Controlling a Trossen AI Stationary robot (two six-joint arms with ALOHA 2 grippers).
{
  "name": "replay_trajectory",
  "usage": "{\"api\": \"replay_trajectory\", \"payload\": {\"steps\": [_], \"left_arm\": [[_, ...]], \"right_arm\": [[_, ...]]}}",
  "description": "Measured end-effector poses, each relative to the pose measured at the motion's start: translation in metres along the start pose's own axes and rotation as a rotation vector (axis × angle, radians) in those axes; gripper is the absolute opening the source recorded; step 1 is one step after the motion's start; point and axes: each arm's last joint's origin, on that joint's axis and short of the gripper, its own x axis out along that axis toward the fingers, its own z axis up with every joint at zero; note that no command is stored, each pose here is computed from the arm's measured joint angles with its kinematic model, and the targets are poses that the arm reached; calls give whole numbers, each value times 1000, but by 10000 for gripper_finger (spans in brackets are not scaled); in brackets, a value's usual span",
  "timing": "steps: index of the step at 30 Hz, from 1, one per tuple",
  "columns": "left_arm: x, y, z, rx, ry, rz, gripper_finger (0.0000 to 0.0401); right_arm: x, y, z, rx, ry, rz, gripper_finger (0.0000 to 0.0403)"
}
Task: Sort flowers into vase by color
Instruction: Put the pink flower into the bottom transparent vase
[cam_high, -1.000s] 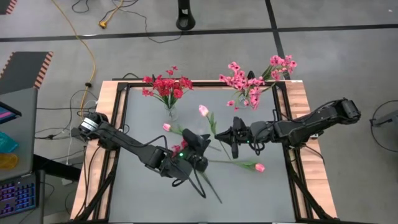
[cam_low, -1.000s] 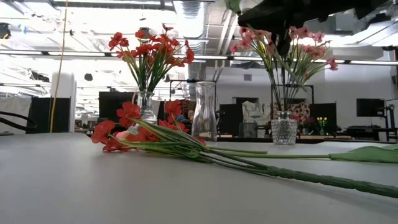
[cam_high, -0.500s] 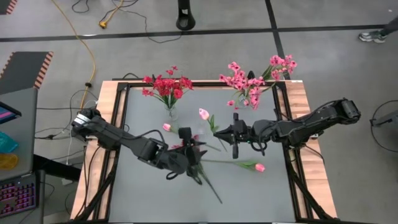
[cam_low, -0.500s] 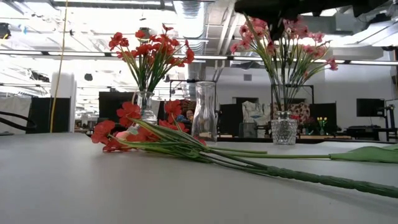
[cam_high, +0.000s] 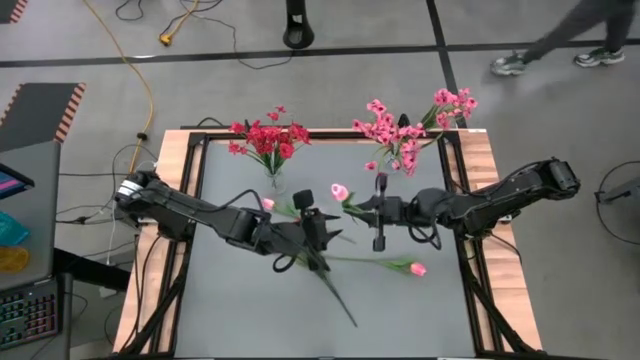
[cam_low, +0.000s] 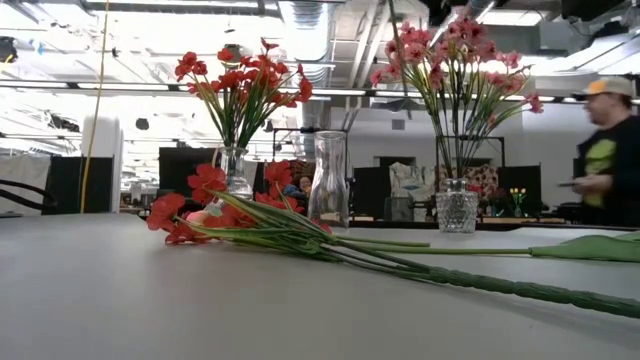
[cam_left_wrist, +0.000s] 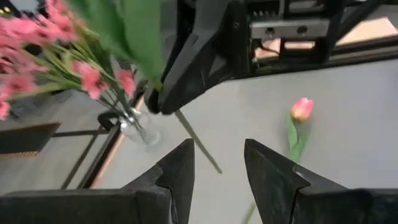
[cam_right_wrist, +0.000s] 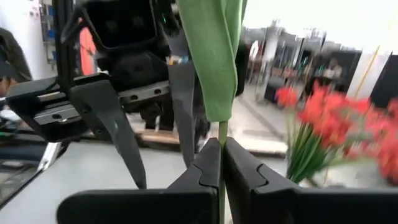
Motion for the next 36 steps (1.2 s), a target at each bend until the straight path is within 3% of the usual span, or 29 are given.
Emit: {"api": "replay_trajectory", "payload": {"steps": [7,17,24,36], "left_arm": [[-32,12,13,-17,-41,45,129],[-60,10,6,8,29,133,128],[-61,8,-2,-20,80,155,128],[-61,8,-2,-28,83,158,128]], "right_arm": [[13,-7,5,-98,-222,-86,32],[43,-28,-35,-153,-382,-253,34],[52,-43,-58,-96,-354,-290,34],[56,-47,-70,-41,-264,-277,45]]}}
